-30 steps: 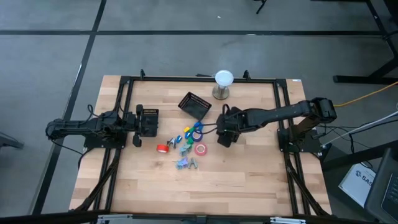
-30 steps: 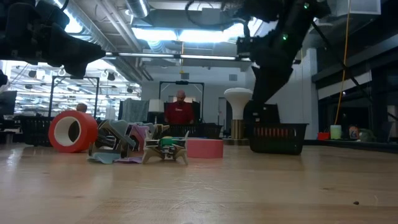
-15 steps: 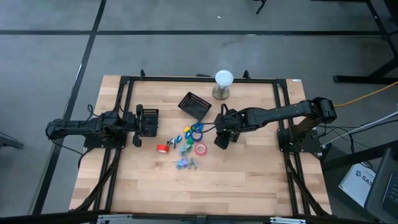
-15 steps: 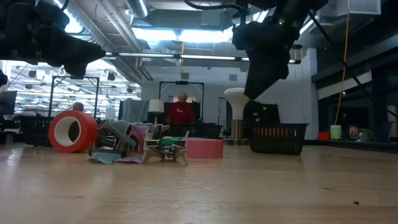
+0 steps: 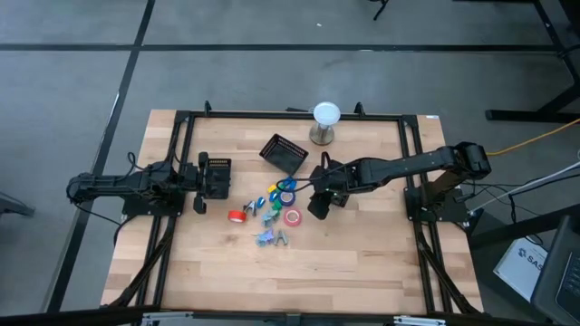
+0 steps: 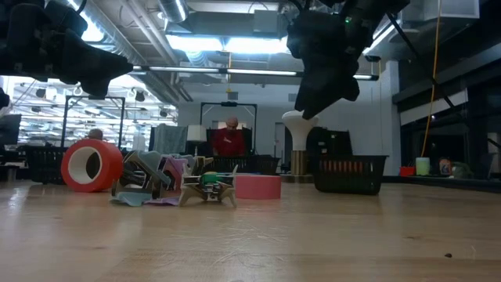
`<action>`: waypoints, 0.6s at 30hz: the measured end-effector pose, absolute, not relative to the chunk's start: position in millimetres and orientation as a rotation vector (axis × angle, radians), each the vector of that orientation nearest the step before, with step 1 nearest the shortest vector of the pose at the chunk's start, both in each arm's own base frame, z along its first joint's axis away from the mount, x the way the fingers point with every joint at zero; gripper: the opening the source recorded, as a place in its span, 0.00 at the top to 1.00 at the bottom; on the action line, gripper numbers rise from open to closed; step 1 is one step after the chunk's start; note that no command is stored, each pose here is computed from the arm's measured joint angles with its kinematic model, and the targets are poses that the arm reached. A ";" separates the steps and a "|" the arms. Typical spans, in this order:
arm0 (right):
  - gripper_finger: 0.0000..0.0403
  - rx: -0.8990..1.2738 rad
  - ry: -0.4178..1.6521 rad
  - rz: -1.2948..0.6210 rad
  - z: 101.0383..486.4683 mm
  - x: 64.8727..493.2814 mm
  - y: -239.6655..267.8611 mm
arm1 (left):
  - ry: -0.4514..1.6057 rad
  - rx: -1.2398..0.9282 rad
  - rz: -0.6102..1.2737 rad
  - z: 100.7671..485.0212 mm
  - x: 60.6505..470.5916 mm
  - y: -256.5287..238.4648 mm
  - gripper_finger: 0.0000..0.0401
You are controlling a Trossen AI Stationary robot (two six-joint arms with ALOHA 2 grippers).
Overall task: Pick and place Stapler, Stapler remover, tape
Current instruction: Put the pink tape into the right black bin
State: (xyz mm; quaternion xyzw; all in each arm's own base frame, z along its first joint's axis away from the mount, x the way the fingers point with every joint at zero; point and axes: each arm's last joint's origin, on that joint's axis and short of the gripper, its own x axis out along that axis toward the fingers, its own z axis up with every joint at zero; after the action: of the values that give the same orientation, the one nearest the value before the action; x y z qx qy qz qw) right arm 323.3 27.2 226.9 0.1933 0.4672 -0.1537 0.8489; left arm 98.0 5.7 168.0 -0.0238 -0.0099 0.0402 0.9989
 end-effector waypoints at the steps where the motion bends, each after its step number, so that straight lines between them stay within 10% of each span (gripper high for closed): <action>1: 0.58 0.408 0.984 -0.324 227.0 323.3 27.2 | -0.020 -0.047 0.080 167.9 98.0 5.6 0.78; 18: 0.58 0.375 0.955 -0.313 227.5 326.4 27.5 | -0.020 -0.047 0.080 167.9 98.0 5.6 0.78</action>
State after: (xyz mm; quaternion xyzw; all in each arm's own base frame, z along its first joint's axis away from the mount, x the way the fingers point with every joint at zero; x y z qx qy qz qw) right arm 326.4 27.5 227.5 0.1784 0.4551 -0.1493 0.8595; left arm 98.0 5.6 167.9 -0.0235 -0.0098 0.0402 0.9989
